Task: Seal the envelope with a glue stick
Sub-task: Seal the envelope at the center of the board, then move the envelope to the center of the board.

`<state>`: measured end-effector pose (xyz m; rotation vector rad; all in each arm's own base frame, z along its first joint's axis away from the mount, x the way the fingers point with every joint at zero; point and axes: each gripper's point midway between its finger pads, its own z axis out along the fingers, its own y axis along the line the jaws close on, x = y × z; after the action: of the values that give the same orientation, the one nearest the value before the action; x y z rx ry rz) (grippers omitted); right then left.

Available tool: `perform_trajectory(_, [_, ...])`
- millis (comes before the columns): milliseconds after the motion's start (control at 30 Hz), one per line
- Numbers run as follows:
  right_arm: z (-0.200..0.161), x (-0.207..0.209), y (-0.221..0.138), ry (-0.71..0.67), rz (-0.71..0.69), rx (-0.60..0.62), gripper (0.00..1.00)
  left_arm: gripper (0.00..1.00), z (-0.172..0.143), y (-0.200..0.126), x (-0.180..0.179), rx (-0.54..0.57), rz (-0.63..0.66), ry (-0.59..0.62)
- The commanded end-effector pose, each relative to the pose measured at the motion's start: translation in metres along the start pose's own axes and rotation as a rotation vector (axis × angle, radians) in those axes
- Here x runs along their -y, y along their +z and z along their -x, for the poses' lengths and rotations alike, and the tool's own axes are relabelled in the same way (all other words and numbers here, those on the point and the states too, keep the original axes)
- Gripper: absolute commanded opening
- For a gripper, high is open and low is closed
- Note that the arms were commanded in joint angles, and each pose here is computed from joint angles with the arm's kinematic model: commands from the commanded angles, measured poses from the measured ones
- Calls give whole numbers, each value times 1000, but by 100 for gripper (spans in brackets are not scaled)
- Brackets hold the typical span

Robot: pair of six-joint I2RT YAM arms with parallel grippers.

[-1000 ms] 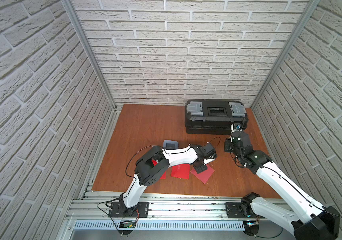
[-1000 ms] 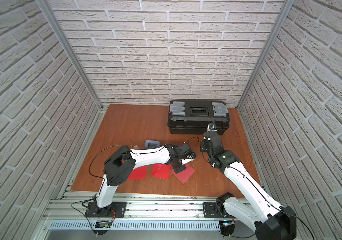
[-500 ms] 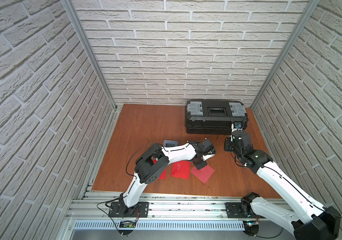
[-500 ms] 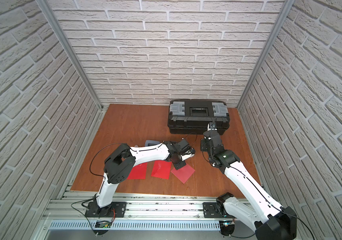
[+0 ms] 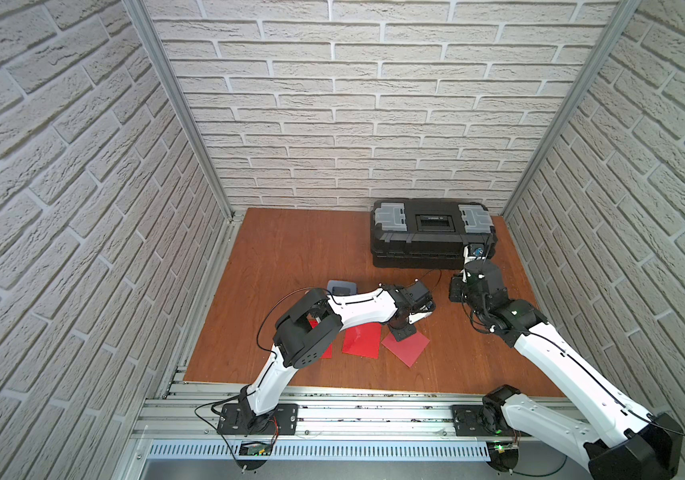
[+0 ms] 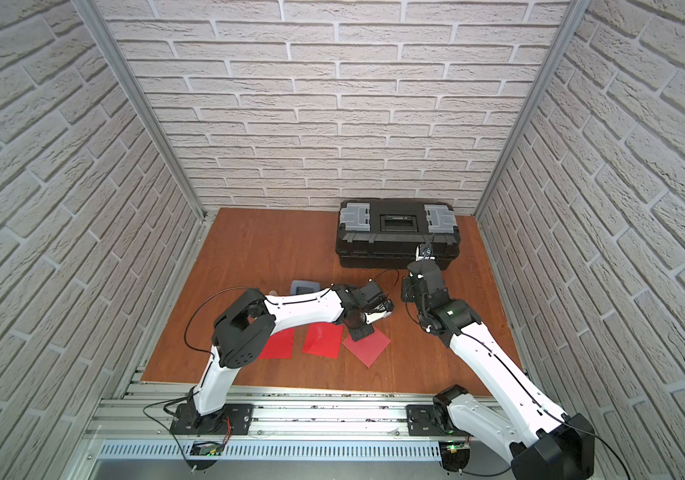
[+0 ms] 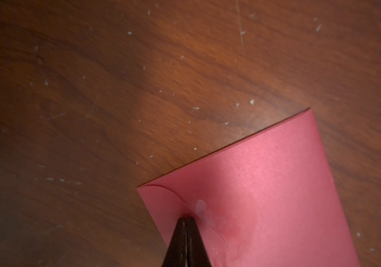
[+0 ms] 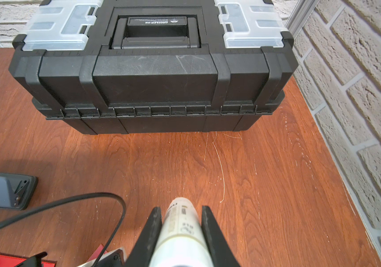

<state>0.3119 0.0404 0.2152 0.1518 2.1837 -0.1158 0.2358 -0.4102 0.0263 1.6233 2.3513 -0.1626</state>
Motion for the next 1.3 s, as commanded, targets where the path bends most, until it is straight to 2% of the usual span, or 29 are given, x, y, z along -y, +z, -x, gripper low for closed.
perform_trajectory(0, [18,1,-8,27,11,49,3,8,21,-21,-4,75,0,-7])
perform_trajectory(233, [17,0,-8,27,14,45,2,8,21,-9,-5,53,-12,-18])
perform_trajectory(633, [14,0,-7,28,12,38,3,5,-20,31,4,-96,-43,-22])
perform_trajectory(767, [16,0,-9,28,15,42,3,6,-5,16,2,-26,-33,-23])
perform_trajectory(1033, [18,0,-11,31,21,49,3,17,21,-40,-5,130,-2,-27])
perform_trajectory(1133, [17,-1,-10,31,24,43,2,20,13,-54,5,149,-28,-16])
perform_trajectory(1267, [15,-3,-9,38,37,44,3,20,-15,-57,22,94,-67,-16])
